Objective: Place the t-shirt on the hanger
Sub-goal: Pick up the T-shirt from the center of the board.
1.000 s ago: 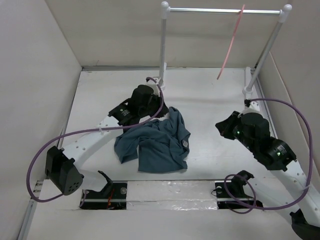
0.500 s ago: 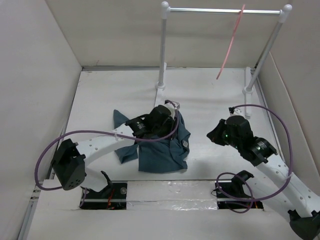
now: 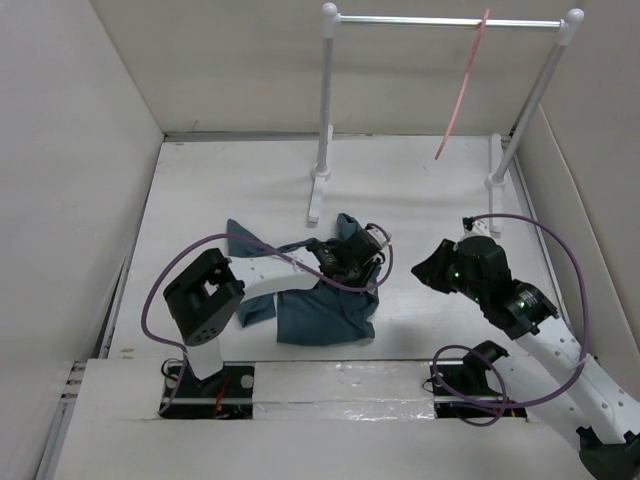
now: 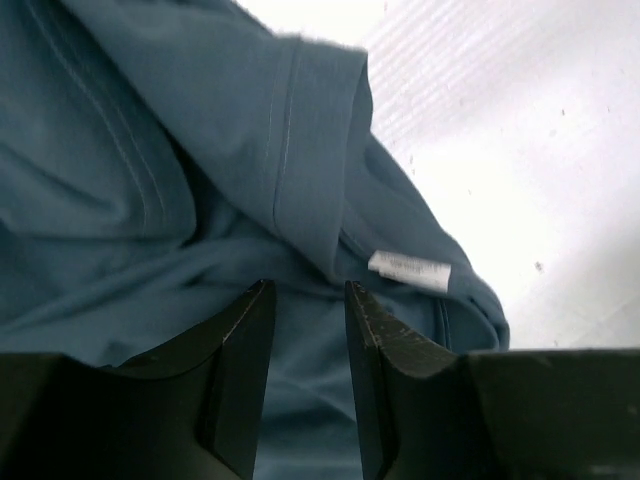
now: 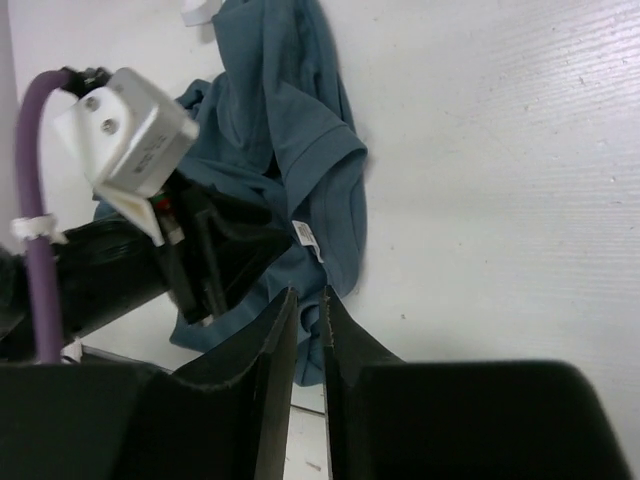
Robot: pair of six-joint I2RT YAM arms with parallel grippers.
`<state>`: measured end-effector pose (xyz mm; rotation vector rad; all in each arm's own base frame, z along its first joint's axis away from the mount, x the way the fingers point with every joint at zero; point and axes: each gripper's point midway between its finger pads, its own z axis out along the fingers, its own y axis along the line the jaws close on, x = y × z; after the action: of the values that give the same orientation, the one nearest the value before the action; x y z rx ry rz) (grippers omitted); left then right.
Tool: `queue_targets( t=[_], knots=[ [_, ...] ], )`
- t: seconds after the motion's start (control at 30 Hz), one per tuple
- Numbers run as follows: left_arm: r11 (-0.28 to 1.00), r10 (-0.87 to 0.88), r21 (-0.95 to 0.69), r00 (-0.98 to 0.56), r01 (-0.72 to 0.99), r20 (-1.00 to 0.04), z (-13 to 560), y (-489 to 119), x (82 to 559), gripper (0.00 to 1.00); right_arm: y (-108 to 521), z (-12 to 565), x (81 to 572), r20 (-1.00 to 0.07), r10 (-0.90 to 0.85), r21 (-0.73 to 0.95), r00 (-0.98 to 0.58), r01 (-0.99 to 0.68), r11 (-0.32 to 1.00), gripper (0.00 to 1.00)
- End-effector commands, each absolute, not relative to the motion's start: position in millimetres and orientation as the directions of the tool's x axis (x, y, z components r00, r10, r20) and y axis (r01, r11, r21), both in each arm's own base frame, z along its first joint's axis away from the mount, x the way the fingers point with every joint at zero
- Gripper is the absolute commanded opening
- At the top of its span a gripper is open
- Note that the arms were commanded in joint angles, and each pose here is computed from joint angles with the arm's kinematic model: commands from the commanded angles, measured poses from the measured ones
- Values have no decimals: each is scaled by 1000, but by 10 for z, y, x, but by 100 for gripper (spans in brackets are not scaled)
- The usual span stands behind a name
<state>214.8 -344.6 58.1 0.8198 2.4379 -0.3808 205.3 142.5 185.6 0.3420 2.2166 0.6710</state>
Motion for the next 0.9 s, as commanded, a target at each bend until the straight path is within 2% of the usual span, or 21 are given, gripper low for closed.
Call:
queue_targets(
  t=[0.0,0.17,0.3,0.6,0.7,0.77,0.87],
  knots=[
    [759,474,-41,-594,650,-650,822,-3629,2382,32,1459,1985,2088,-625,459,597,-632,-7,802,23],
    [746,468,-71,-597,662,-651,780,-3770,2397,33,1464,2017,2090,-630,452,593,-632,-16,805,24],
    [764,478,-32,-599,644,-642,726,-3759,2476,33,1455,2013,2083,-635,450,592,-628,-21,806,24],
    [768,519,55,-570,638,-637,683,-3705,2600,25,1456,2050,2096,-645,446,589,-621,-33,807,27],
    [777,513,69,-565,626,-647,716,-3681,2632,14,1464,2035,2100,-645,444,589,-622,-36,807,35],
    [781,501,64,-563,621,-658,775,-3687,2639,2,1497,1997,2108,-641,438,593,-630,-43,804,41],
    [791,472,44,-563,610,-678,892,-3691,2677,0,1552,1940,2146,-636,438,602,-636,-53,797,48]
  ],
)
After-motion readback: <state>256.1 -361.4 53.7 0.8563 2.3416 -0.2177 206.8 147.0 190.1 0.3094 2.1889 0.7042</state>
